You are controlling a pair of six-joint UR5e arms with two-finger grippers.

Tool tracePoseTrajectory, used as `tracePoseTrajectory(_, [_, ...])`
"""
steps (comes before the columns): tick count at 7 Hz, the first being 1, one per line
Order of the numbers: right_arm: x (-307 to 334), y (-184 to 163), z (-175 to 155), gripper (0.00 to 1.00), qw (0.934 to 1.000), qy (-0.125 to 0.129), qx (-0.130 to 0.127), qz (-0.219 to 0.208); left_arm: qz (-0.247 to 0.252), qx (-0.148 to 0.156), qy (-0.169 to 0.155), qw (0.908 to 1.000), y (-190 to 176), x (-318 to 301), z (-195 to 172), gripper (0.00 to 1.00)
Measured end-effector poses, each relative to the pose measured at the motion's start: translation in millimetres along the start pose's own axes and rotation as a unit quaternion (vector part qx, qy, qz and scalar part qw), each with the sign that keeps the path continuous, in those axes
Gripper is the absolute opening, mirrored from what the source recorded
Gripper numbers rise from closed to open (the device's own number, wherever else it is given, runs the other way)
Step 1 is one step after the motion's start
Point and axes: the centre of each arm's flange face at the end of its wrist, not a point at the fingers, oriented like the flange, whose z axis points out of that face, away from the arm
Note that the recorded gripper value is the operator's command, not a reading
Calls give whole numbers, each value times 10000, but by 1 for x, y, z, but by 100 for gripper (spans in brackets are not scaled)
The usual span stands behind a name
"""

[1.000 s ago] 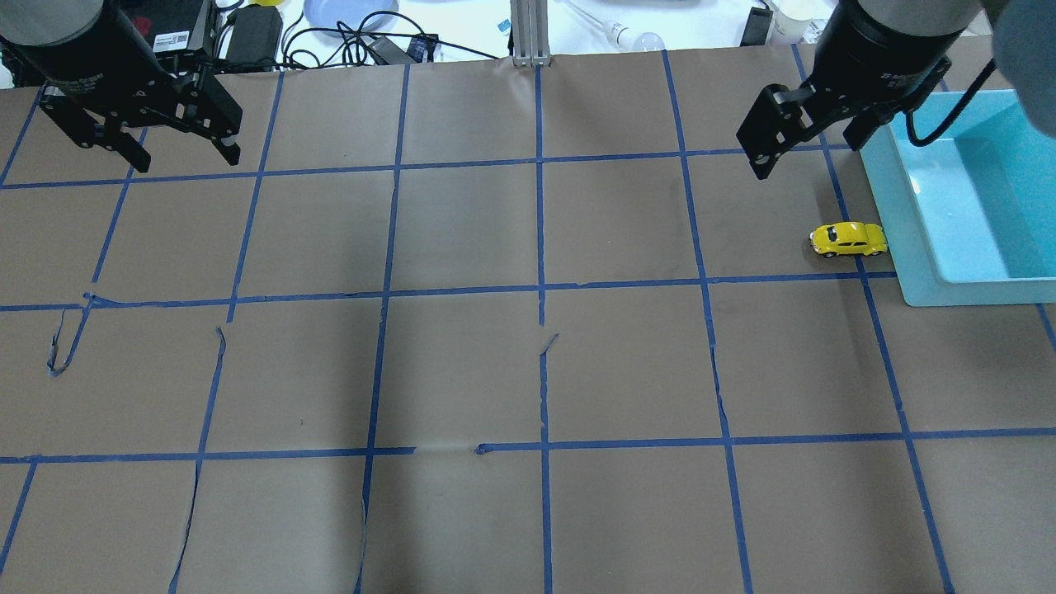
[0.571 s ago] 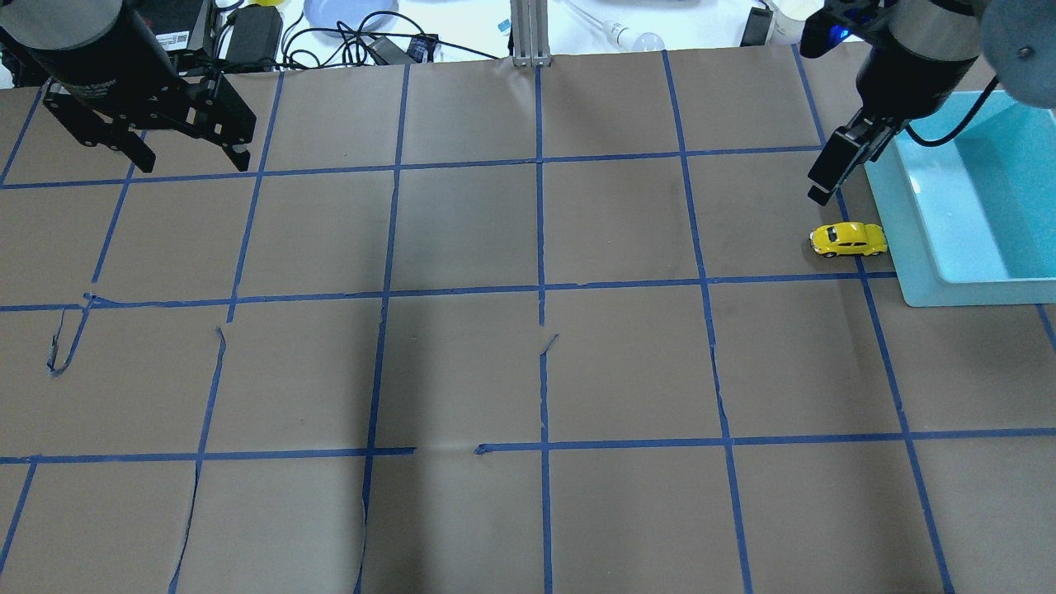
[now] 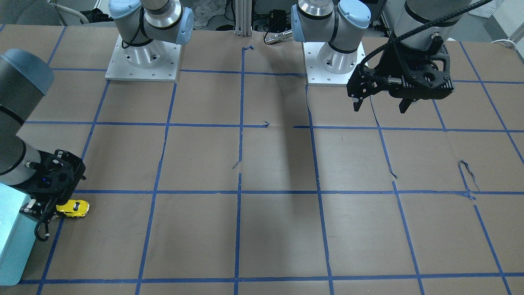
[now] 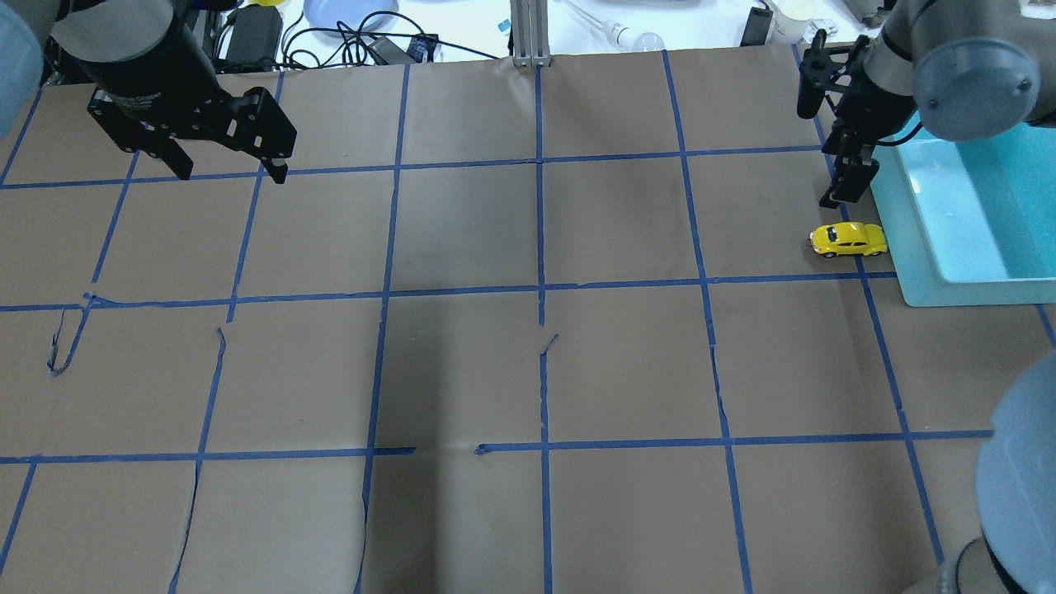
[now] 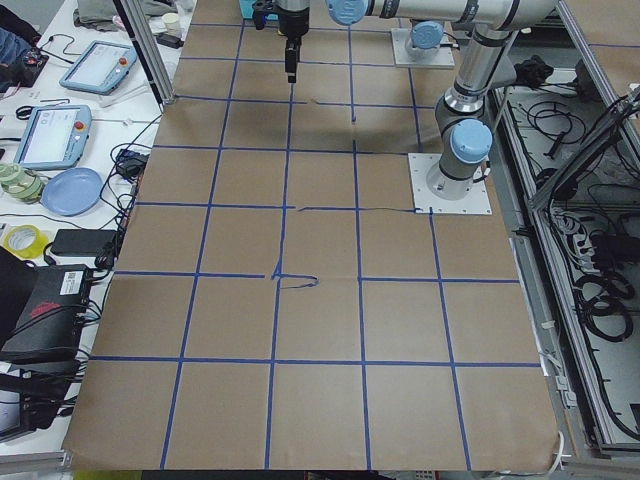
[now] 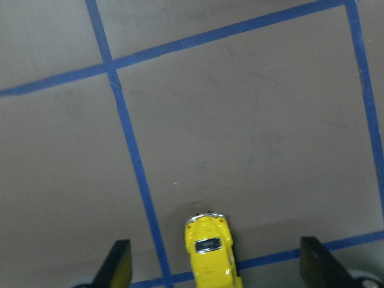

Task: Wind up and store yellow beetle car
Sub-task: 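Lower the right gripper onto the car beside the bin while the left arm withdraws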

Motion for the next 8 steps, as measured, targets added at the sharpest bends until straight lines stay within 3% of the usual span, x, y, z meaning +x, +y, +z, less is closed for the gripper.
tracePoseTrajectory(1, [13,7,18,100,9970,158,-46,-756,9,-8,59,10000,2,2,0,100])
tracePoseTrajectory(3, [19,35,54,99,9916,162,-56,-1278,20,-51,114,9999,9,4,3,100])
tracePoseTrajectory(6, [5,65,89,99,9917,223,-85,-1264,-23,-85,126,9999,11,5,6,100])
tracePoseTrajectory(8, [-1,85,98,82,9962,149,-81,-858,-20,-101,102,9999,12,4,7,100])
